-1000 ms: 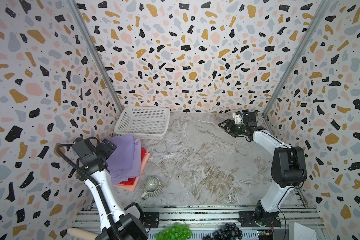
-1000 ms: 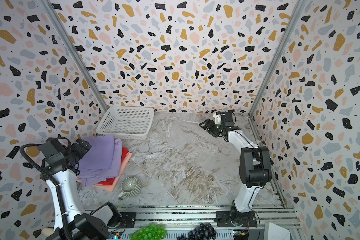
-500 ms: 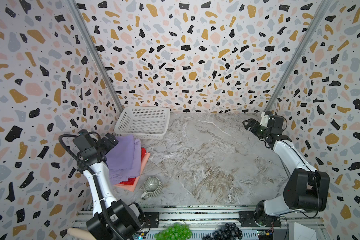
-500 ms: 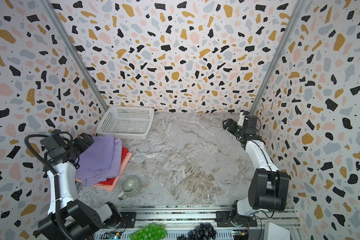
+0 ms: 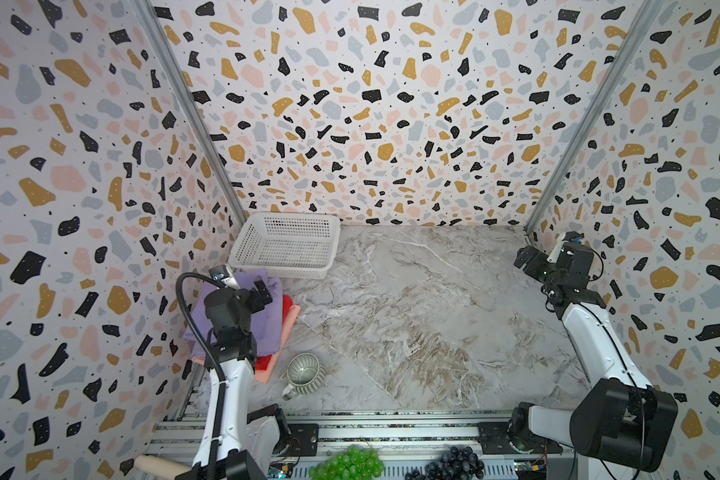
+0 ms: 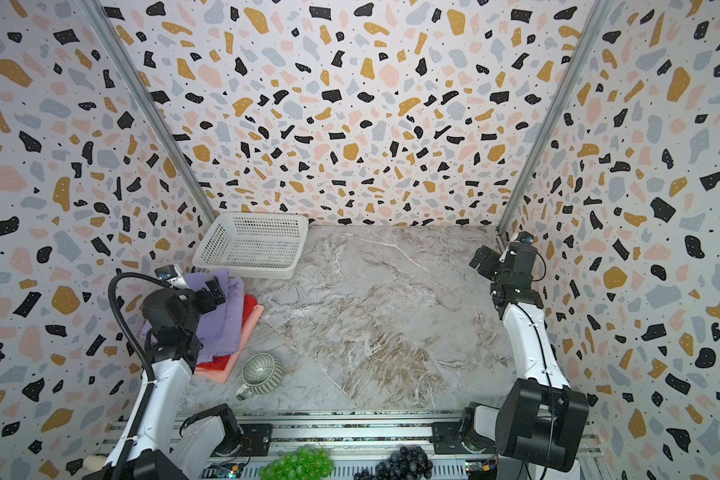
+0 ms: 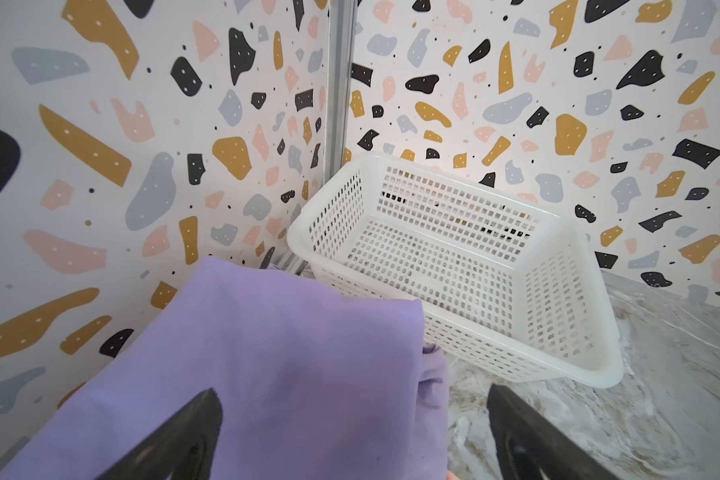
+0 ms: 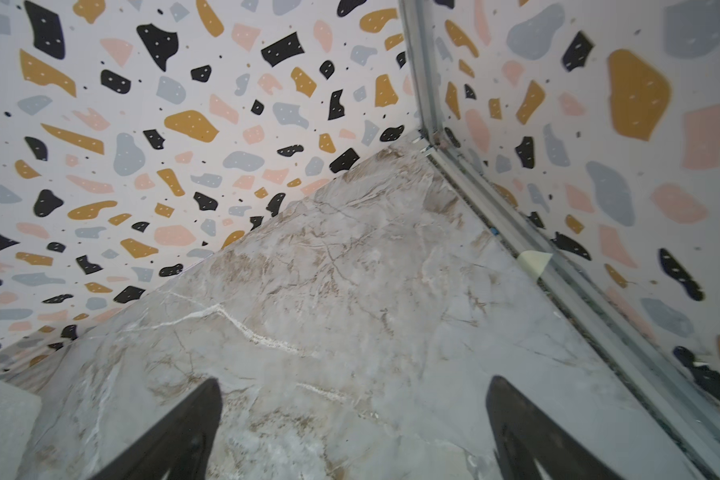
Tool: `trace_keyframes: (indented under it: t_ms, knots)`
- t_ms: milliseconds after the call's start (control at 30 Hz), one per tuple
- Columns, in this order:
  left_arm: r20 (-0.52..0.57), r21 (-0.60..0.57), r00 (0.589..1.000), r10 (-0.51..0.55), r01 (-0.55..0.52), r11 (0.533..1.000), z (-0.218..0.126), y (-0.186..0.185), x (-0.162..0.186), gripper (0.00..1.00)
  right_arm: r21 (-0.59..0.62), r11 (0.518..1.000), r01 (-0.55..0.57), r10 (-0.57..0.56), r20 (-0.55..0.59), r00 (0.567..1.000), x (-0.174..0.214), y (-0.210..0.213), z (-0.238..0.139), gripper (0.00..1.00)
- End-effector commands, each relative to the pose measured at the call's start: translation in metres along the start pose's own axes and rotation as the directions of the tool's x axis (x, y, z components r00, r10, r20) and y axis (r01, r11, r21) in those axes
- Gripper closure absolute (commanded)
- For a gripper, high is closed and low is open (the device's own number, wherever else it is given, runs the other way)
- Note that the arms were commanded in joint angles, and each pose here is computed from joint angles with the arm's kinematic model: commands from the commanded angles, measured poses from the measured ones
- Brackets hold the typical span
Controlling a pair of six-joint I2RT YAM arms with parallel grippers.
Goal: Fold and stack the t-shirts
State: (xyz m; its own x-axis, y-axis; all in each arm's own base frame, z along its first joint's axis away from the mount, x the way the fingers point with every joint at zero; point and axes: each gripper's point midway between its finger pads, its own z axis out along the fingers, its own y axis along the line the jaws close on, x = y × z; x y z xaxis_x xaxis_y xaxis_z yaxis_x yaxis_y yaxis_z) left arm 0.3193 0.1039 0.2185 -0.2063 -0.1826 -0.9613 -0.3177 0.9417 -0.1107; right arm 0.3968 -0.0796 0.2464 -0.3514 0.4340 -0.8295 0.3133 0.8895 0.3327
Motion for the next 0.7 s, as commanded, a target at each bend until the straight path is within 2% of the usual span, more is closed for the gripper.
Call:
trace_keyframes:
  t_ms: [0, 167, 233, 367, 467, 567, 667]
  knots:
    - [0.220, -0.008, 0.975, 0.020, -0.018, 1.000, -0.012, 0.002, -0.027, 0.00, 0.090, 0.996, 0.019, -0.024, 0.061, 0.998, -0.007, -0.021, -0.009, 0.01]
    - [0.203, -0.021, 0.979, 0.014, -0.009, 1.000, -0.008, 0.006, 0.006, 0.00, 0.128, 0.992, 0.011, -0.024, 0.097, 0.995, -0.005, -0.033, -0.013, 0.01]
    - [0.203, -0.052, 0.979, -0.018, 0.029, 0.998, -0.003, 0.013, 0.007, 0.00, 0.134, 0.991, 0.010, -0.024, 0.103, 0.994, -0.006, -0.034, -0.013, 0.01]
    - [0.183, -0.031, 0.980, -0.084, 0.091, 0.995, 0.015, 0.011, 0.032, 0.00, 0.156, 0.988, 0.003, -0.019, 0.101, 0.995, -0.004, -0.040, -0.012, 0.01]
    - [0.166, -0.076, 0.984, -0.070, 0.083, 0.994, 0.025, 0.012, 0.054, 0.00, 0.176, 0.984, -0.011, -0.008, 0.111, 0.994, 0.001, -0.047, -0.013, 0.01]
    - [0.205, -0.095, 0.977, -0.066, 0.087, 0.992, 0.027, 0.015, 0.058, 0.01, 0.213, 0.977, -0.027, -0.004, 0.144, 0.990, 0.005, -0.059, -0.020, 0.01]
    - [0.181, -0.071, 0.980, -0.084, 0.098, 0.993, 0.038, 0.009, 0.063, 0.00, 0.239, 0.970, -0.034, -0.012, 0.187, 0.982, 0.008, -0.068, -0.029, 0.01]
